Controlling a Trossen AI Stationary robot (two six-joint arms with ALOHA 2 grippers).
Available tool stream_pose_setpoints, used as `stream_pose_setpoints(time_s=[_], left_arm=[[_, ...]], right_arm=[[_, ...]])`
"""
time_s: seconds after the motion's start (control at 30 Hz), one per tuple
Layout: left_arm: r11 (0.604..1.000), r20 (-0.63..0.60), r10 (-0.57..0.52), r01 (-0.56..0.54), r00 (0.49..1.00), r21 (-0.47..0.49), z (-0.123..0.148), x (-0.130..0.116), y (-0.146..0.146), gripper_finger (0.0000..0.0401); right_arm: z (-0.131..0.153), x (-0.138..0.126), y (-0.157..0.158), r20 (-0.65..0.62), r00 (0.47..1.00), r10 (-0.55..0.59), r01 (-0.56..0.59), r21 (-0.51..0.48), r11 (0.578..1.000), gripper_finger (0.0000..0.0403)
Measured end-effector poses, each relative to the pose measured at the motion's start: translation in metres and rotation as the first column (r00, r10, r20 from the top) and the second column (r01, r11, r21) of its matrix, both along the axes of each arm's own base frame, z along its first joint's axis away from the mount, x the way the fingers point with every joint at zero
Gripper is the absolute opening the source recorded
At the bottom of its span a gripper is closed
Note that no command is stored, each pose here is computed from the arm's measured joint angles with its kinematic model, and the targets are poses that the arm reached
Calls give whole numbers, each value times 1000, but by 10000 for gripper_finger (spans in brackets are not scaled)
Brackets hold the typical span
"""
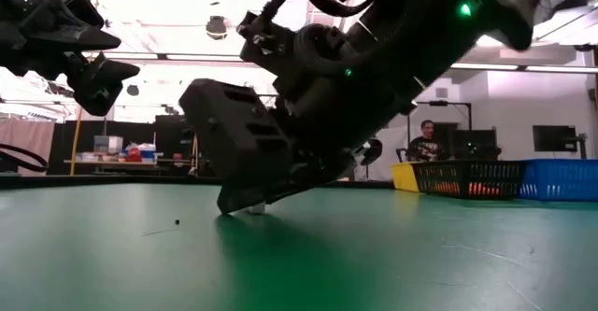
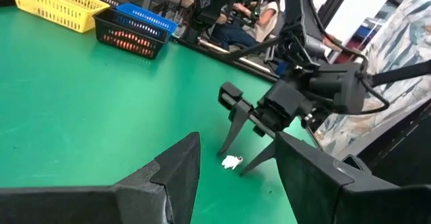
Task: Sort Halloween decoration
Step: Put the white skeleton toy into the blue basket
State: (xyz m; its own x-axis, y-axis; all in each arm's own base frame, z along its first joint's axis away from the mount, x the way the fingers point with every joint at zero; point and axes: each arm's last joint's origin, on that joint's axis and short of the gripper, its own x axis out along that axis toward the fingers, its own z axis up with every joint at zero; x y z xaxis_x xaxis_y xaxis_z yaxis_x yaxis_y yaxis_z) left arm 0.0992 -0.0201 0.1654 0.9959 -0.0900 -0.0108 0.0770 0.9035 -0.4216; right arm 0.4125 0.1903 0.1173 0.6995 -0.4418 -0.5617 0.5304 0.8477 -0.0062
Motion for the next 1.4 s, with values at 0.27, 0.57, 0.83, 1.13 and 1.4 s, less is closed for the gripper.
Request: stream_pose_setpoints(time_s=[0.27,0.57,0.83,1.13,1.4], left_arm=[[1000,-19,9,-9,1000,-8,-2,1,0,180],[999,-19,11,-12,1000,-34,-1,1,0,180],[998,-21,12,-14,1000,-69,-1,1,0,180],[997,-21,16,-18,1000,-80,-1,1,0,180],[996,-22,16,-18,1000,-88,-1,1,0,180]], right_arm=[[-9,-5,-1,18,998,-57,56,88,995,185],[-9,-2,-3,17,999,-35,33,103,994,58],[-1,-2,-2,41,999,-24,20,96,995,37],[39,-2,-22,61,997,-52,46,88,995,37],[91,-20,-66,-18,989,-144,143,-10,990,36]])
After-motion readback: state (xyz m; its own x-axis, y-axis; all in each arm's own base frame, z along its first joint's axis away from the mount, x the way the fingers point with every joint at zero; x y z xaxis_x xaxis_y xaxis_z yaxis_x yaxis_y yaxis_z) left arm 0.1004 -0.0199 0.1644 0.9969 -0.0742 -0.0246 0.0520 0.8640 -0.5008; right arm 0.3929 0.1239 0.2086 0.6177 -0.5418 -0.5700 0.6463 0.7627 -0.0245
